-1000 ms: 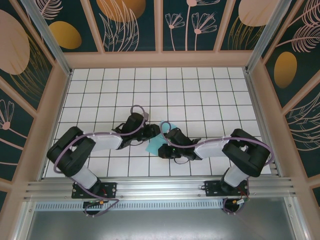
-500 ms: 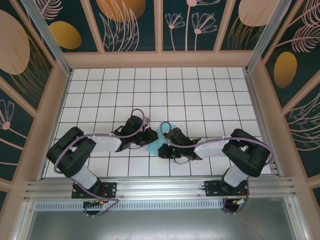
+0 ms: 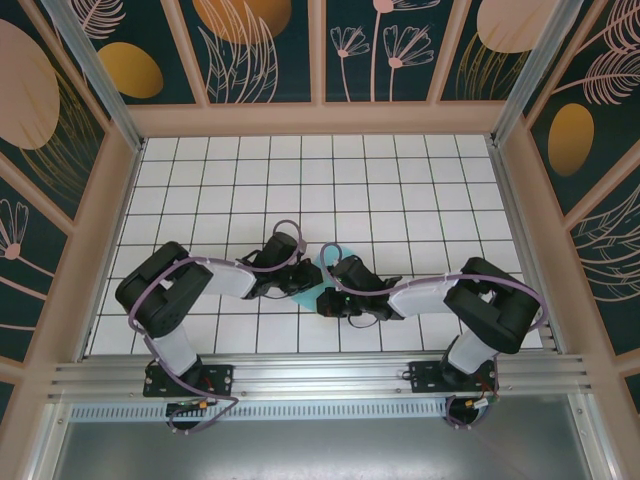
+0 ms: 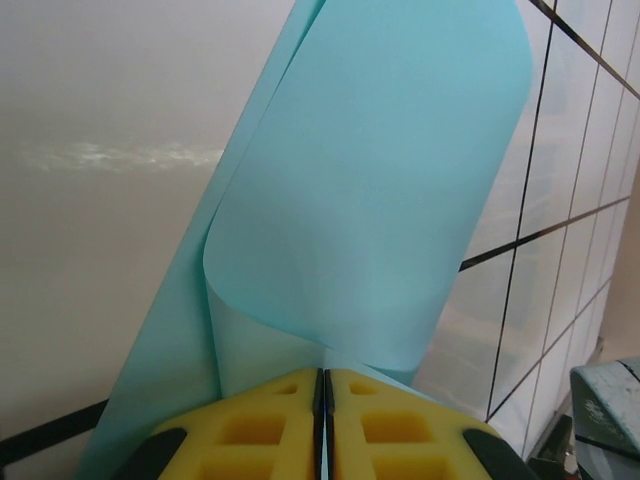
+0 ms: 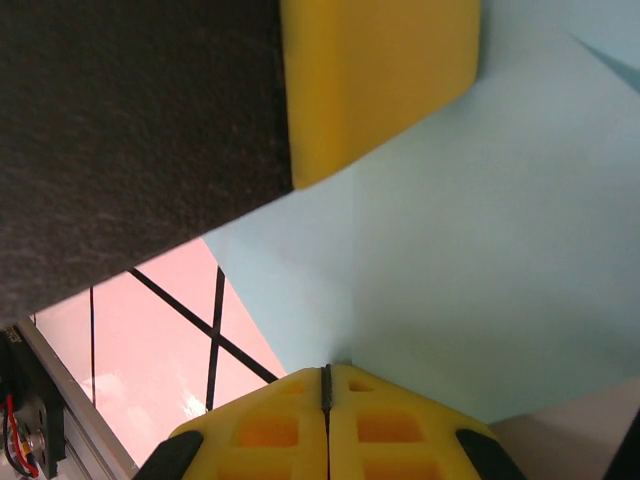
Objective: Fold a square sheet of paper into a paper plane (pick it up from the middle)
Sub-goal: Fold the triangle a second time at the center of the table.
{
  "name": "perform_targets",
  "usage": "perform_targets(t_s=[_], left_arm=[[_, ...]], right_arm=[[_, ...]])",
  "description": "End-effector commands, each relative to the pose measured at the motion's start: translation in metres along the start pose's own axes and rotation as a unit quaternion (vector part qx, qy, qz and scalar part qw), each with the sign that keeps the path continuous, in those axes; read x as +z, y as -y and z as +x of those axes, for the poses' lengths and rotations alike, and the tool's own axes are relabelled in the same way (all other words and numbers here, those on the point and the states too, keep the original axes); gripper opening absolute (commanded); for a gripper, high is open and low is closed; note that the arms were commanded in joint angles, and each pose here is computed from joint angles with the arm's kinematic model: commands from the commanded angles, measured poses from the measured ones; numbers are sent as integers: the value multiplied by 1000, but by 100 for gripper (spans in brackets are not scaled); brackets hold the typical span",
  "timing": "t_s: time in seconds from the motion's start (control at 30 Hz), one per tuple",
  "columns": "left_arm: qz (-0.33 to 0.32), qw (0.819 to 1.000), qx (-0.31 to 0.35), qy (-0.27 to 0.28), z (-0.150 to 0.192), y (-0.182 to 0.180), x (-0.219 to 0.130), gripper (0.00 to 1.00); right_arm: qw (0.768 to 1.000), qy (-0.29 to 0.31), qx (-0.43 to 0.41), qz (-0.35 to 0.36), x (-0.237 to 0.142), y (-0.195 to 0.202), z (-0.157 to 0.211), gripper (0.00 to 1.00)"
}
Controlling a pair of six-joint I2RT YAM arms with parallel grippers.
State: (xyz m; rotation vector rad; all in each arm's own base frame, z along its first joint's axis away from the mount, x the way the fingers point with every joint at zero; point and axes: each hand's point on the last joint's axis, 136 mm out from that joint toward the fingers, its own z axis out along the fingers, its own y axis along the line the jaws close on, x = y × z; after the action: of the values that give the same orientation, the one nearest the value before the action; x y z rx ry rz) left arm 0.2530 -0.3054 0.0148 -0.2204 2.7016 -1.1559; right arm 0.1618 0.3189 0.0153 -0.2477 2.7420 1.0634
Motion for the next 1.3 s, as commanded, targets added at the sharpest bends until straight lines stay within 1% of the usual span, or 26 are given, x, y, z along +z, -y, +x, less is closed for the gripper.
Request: perform_targets(t_s=[0.0,0.1,0.2,0.27,0.37,0.43,0.53,0.57,0.7,0.77,0.83,0.93,1.03,1.13,1.27], left_arm=[[-100,992,-8,74,-26,-41,-10,12],[-112,989,-6,93,-35,-43,-14,13],[-109,987,-4,115,-48,-36,-24,13],[-117,985,-9,123,-52,-41,-27,13],[-131,982,-16,137,-57,-51,-35,13],[-124,983,-19,136,-57,-50,-38,12],[-109,982,-16,152,-58,-43,-50,14],[-105,982,-15,159,-59,-39,-55,14],[-66,980,-8,189,-63,-16,-78,16],[-38,980,-2,197,-64,-4,-85,17],[-14,982,7,191,-61,6,-88,18],[18,985,10,169,-56,19,-84,17],[43,988,13,146,-50,29,-78,17],[47,990,19,129,-48,31,-72,15],[56,993,24,105,-41,32,-62,12]], right_arm=[[994,-57,37,86,-1,52,38,6],[993,-59,40,89,-2,56,41,3],[993,-64,40,90,-3,58,43,2],[993,-64,31,98,-4,61,42,2],[994,-69,15,88,-6,60,36,2],[994,-76,-13,80,-8,55,30,2],[991,-92,-65,69,-10,48,16,2],[989,-98,-80,73,-10,49,11,2],[977,-132,-162,39,-7,37,2,3],[967,-153,-195,52,-5,40,-3,4],[959,-161,-222,67,-3,40,-11,4],[961,-135,-239,34,-13,16,-28,6],[974,-74,-214,-18,-33,-16,-45,10],[983,-30,-177,-48,-46,-28,-52,12],[989,-15,-136,-51,-45,-30,-55,13]])
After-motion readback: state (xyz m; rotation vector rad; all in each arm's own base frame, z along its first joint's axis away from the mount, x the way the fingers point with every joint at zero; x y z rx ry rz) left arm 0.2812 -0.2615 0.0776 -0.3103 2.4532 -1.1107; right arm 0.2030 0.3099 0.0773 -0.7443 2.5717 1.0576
